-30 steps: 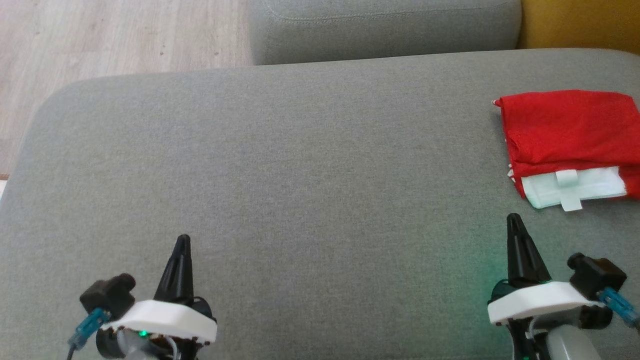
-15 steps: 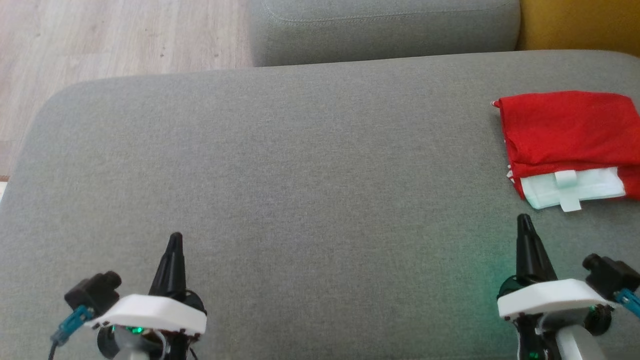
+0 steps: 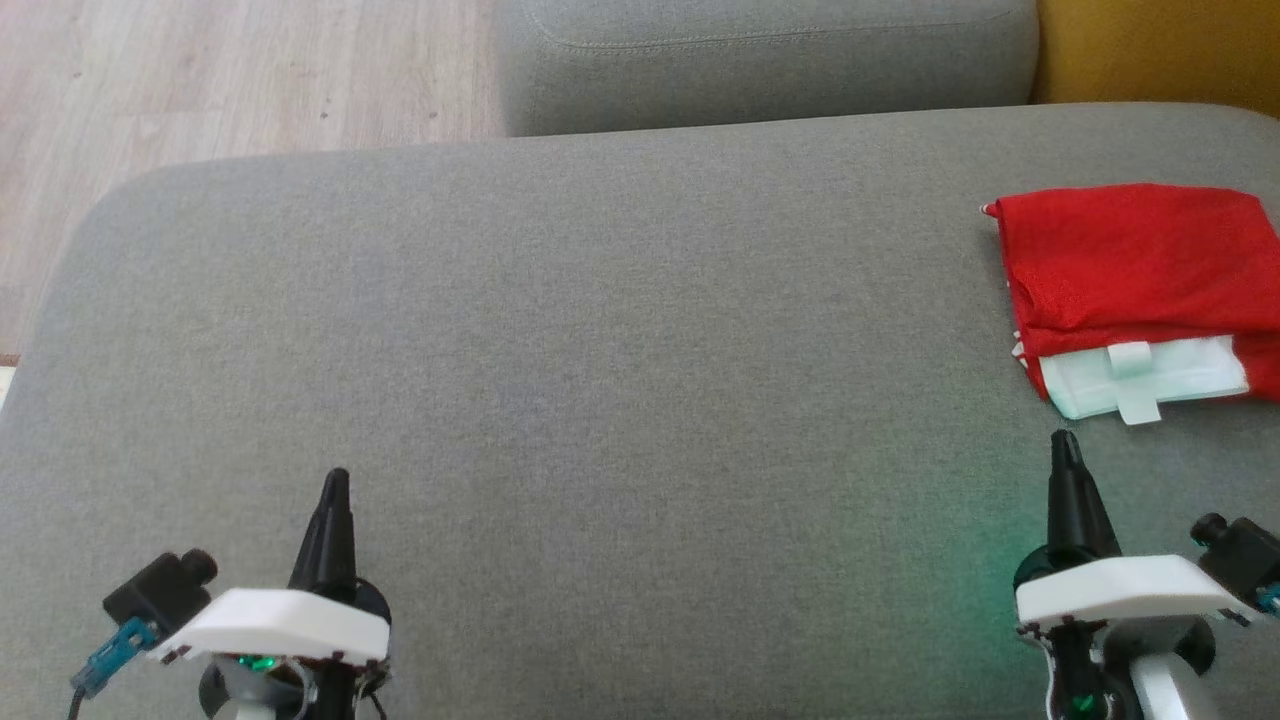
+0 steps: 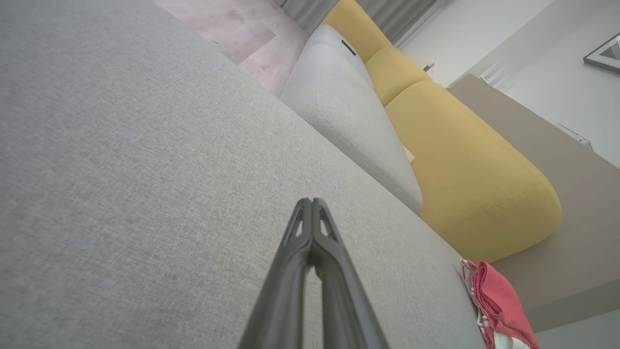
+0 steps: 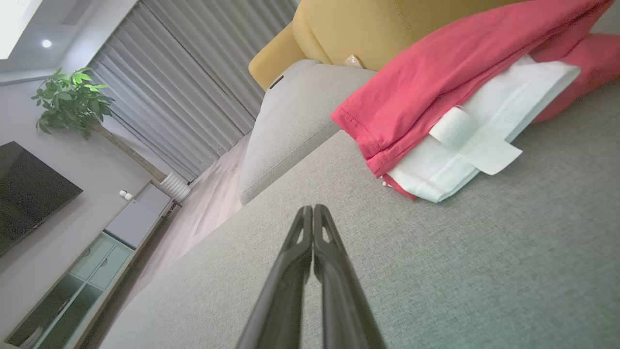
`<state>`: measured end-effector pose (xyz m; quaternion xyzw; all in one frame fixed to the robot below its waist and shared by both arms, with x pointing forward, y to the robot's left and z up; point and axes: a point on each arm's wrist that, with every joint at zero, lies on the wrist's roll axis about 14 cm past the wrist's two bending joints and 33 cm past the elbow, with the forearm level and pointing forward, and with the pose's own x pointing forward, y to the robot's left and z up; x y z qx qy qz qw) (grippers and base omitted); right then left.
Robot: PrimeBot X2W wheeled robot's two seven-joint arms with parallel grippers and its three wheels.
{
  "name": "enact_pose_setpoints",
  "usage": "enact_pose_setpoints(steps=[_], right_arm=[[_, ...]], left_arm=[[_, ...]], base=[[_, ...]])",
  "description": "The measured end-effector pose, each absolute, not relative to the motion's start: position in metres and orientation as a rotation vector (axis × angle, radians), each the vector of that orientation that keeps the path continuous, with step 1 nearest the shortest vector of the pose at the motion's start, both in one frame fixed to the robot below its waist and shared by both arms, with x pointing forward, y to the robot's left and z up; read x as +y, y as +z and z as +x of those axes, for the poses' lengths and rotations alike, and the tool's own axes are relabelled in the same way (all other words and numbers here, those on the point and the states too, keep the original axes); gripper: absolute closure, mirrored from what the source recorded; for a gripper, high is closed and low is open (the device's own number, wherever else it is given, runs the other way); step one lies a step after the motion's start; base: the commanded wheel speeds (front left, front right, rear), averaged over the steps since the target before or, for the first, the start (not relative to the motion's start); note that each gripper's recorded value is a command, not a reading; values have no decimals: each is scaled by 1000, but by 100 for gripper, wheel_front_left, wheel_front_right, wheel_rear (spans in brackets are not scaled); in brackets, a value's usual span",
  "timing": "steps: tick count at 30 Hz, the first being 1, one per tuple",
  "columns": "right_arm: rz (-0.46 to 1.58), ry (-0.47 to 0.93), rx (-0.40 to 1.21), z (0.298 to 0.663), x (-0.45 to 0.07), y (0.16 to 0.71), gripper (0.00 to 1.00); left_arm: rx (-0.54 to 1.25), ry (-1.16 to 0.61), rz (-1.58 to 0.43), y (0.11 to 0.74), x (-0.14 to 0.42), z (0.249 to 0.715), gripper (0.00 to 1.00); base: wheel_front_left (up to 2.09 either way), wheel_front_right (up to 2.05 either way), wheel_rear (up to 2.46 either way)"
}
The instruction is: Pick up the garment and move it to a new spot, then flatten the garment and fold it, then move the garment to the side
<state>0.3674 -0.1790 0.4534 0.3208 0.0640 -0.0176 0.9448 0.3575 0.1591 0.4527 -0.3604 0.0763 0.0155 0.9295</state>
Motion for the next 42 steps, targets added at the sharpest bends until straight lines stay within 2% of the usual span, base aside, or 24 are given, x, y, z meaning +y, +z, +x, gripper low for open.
enact_pose_setpoints(steps=[42], right_arm=[[1124, -115, 120, 368, -196, 457, 100]], left_arm=[[163, 76, -1164, 457, 173, 364, 100]], base=[[0, 0, 0]])
